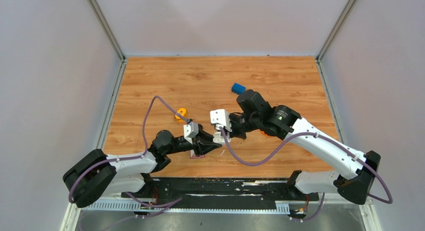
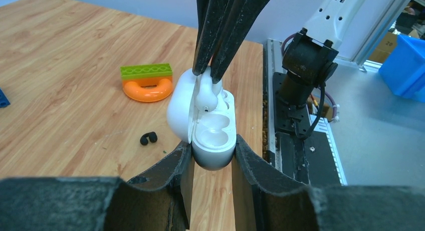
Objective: Insert the wireless bluetooth earbuds into the charging case
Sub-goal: Place the earbud in the charging case.
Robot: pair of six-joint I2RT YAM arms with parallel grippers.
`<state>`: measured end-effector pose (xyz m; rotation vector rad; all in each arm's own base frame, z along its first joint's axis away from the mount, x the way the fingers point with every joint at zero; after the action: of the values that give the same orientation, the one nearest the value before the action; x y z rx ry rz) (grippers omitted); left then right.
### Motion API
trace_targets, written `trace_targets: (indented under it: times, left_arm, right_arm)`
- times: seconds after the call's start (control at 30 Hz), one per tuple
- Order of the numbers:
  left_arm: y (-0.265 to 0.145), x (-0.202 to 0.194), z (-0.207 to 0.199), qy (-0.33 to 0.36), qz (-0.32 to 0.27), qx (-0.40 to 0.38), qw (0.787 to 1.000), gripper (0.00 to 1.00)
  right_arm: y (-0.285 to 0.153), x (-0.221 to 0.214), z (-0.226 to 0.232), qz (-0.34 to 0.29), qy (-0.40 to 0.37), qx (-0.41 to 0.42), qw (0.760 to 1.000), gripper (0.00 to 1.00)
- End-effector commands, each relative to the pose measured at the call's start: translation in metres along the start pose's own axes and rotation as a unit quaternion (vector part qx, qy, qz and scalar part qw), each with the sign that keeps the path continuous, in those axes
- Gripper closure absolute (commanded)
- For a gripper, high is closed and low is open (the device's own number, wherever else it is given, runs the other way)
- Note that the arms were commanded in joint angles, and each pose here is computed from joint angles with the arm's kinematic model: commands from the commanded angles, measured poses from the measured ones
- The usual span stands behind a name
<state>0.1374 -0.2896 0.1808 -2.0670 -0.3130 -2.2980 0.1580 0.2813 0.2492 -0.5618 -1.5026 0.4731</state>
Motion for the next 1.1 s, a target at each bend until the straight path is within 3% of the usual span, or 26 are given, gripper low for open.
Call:
trace_targets:
  times: [0.0,1.07]
  left_arm:
    - [0.002,0.015,0.0,0.017,-0.032,-0.004,0.999,1.0]
    - [0.0,0.013,0.003,0.015,-0.037,0.011,0.999,1.0]
  right_arm:
    - [-0.007,0.023,-0.001,-0.032,-0.014,-0.005,0.999,1.0]
    - [0.019,0.008,0.008,-0.029,0.019,0.034,0.999,1.0]
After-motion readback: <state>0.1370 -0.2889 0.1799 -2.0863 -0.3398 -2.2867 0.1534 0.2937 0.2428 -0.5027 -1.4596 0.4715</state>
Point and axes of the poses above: each gripper's point midway between its finger pads, its own y axis out along the fingers, its own z axis along the line the jaws close on, x = y × z, the point moved 2 cm from there along -y, back along the fingers, and after that the axes turned 15 degrees about y, right-handed, at the moved point
